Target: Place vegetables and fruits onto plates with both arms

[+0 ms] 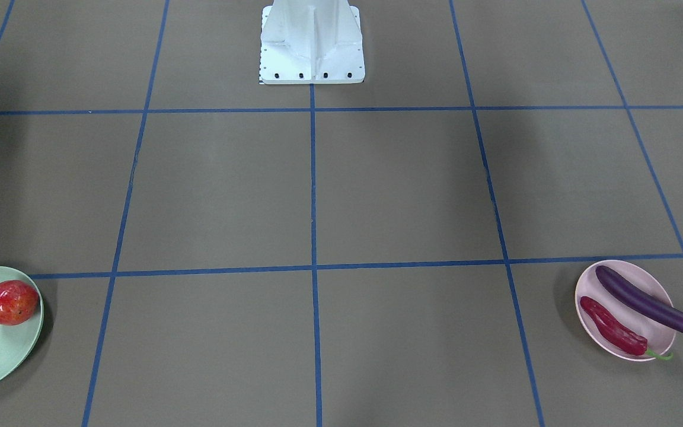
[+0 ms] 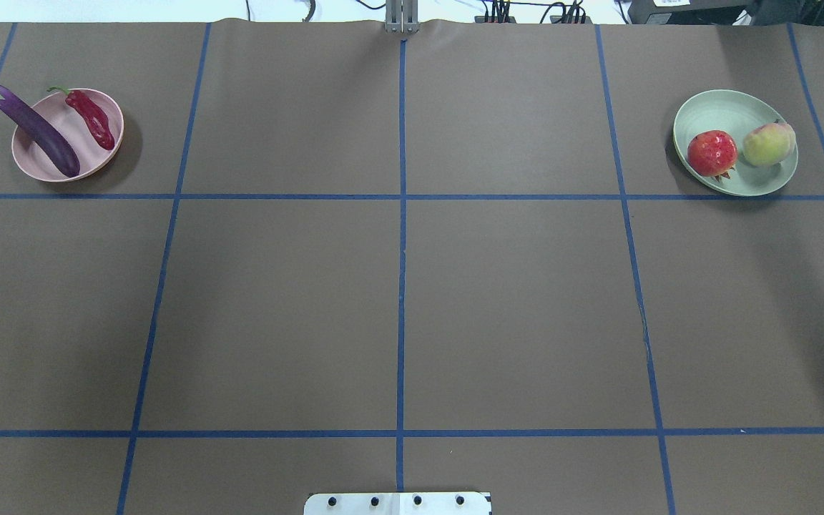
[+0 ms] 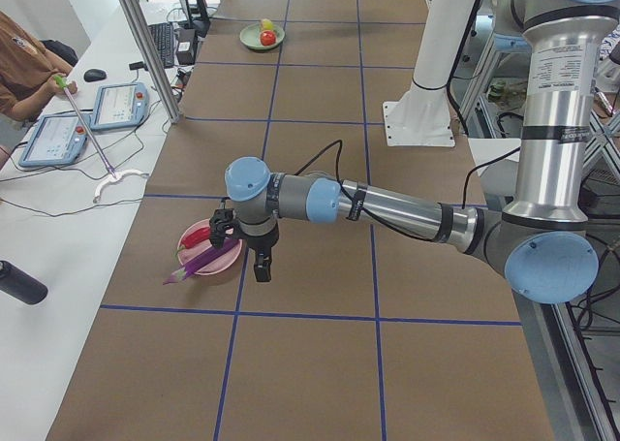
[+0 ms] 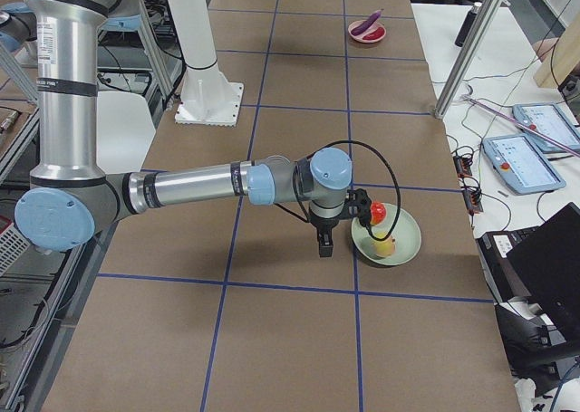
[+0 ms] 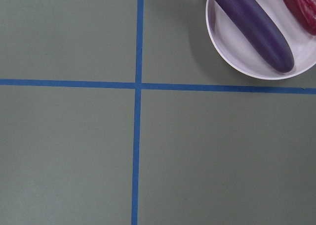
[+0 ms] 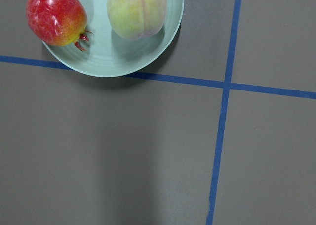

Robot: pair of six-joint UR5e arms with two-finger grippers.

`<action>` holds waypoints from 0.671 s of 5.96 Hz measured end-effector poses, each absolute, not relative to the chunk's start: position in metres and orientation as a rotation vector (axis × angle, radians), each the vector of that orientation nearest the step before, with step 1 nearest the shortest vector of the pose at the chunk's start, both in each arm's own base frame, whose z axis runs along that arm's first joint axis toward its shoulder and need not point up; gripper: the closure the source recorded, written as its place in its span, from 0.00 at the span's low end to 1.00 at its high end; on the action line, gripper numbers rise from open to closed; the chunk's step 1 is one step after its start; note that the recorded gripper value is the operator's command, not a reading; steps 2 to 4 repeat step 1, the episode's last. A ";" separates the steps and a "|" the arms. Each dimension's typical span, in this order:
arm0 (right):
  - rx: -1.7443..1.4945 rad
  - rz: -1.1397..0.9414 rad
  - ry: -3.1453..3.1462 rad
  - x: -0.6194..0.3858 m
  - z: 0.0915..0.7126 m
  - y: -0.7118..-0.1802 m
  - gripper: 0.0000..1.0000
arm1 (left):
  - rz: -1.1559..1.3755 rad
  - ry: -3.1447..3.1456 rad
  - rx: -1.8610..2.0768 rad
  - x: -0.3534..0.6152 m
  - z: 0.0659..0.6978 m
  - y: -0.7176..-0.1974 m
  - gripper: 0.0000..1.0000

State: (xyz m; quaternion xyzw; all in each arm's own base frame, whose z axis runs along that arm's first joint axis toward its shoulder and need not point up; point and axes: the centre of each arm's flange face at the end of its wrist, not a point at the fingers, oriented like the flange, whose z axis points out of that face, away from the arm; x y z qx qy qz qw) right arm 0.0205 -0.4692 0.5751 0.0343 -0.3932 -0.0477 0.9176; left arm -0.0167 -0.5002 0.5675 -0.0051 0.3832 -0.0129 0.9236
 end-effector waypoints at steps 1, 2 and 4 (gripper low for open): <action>0.070 -0.098 -0.809 0.020 0.575 -0.469 0.00 | -0.026 0.788 -0.011 -0.016 0.569 -0.501 0.00; 0.070 -0.098 -0.809 0.020 0.575 -0.469 0.00 | -0.026 0.788 -0.011 -0.016 0.569 -0.501 0.00; 0.070 -0.098 -0.809 0.020 0.575 -0.469 0.00 | -0.026 0.788 -0.011 -0.016 0.569 -0.501 0.00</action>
